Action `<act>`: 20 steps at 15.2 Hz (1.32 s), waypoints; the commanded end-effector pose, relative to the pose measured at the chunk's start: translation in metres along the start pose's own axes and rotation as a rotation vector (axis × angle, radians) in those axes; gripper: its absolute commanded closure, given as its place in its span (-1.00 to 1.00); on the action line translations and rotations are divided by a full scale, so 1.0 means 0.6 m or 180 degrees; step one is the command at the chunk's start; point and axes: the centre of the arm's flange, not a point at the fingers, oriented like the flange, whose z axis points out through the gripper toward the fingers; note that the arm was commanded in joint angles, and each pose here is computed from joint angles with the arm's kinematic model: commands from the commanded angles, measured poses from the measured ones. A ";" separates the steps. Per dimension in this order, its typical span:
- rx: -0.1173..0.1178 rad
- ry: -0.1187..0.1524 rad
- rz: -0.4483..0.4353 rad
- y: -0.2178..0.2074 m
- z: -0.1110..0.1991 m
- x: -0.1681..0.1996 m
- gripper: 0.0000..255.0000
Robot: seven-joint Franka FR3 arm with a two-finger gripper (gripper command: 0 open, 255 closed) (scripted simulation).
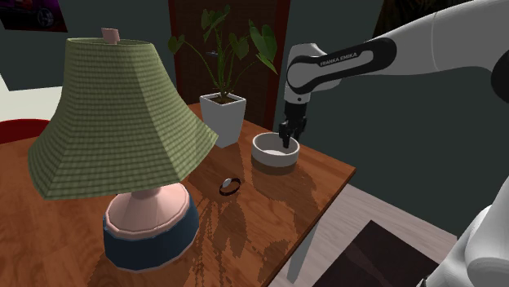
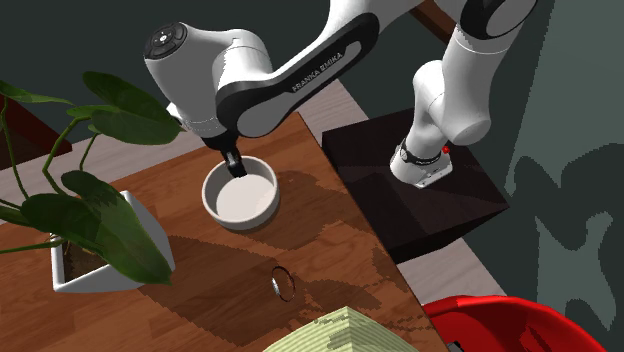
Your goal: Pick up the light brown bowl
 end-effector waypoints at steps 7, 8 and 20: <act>0.0000 0.0001 0.0000 0.000 0.001 0.000 1.00; 0.0000 0.0001 0.0000 0.000 0.001 0.000 1.00; 0.0000 0.0001 0.0000 0.000 -0.096 -0.006 1.00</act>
